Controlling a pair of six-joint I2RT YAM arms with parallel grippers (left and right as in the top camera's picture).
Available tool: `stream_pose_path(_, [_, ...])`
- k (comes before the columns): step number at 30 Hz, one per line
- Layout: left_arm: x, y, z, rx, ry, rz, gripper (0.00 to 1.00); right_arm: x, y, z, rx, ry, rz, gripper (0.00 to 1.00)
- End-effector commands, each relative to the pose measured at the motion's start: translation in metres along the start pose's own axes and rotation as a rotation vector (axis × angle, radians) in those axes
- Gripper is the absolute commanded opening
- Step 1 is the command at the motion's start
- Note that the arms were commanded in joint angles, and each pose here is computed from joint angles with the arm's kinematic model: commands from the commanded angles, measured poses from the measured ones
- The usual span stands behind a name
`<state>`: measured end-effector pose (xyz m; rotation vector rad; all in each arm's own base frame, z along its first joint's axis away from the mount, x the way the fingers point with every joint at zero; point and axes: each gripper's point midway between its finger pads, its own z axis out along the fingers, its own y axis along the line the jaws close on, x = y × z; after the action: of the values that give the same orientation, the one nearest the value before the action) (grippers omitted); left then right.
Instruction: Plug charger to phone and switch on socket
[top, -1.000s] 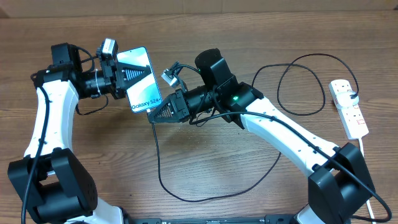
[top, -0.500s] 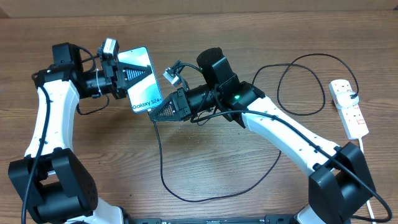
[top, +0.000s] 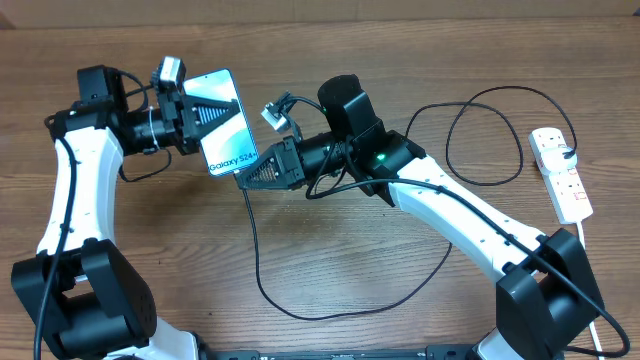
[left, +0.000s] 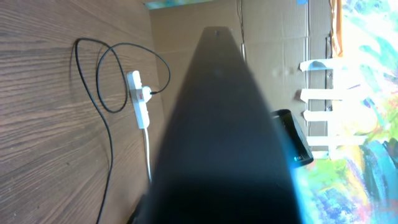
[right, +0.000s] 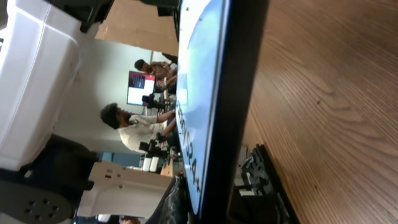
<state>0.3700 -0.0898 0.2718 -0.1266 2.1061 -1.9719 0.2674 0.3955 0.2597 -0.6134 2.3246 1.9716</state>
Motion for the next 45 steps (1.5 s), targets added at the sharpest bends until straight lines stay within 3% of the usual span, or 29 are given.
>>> stream_pose_path(1, [0.012,-0.02,0.01,0.065,0.042,0.005,0.04,-0.05,-0.02,-0.021,0.138,-0.242,0.004,0.04])
stream_pose_path(21, [0.026,-0.02,0.031,0.057,0.106,-0.006,0.04,-0.083,-0.016,-0.033,0.162,-0.414,-0.021,0.04])
stream_pose_path(22, [0.026,-0.02,0.031,0.057,0.106,-0.006,0.04,-0.082,-0.015,-0.033,0.157,-0.407,-0.026,0.25])
stream_pose_path(23, [0.026,-0.02,0.031,0.057,0.106,-0.005,0.04,-0.078,-0.011,-0.03,0.142,-0.378,-0.05,0.73])
stream_pose_path(24, [0.026,-0.02,0.031,0.056,0.106,-0.004,0.04,-0.074,-0.009,-0.028,0.127,-0.35,-0.07,0.92])
stream_pose_path(25, [0.026,-0.02,0.031,0.056,0.106,-0.003,0.04,-0.067,-0.005,-0.026,0.109,-0.308,-0.102,1.0])
stream_pose_path(27, [0.024,-0.02,0.03,0.054,0.103,0.014,0.04,-0.037,-0.002,-0.018,0.057,-0.149,-0.189,1.0])
stream_pose_path(30, [0.022,-0.018,0.031,0.04,0.1,0.032,0.04,-0.006,-0.014,-0.016,0.055,-0.021,-0.127,1.0])
stream_pose_path(39, [0.019,-0.012,0.031,0.005,0.091,0.058,0.04,0.022,-0.01,-0.018,-0.001,0.09,-0.121,0.98])
stream_pose_path(40, [0.019,-0.012,0.031,0.005,0.091,0.059,0.04,0.021,-0.008,-0.018,-0.01,0.09,-0.131,0.95])
stream_pose_path(41, [0.019,-0.012,0.031,0.005,0.091,0.059,0.04,0.02,-0.003,-0.017,-0.031,0.092,-0.152,0.81])
stream_pose_path(45, [0.019,-0.012,0.031,0.005,0.091,0.059,0.04,0.018,0.003,-0.014,-0.049,0.088,-0.174,0.45])
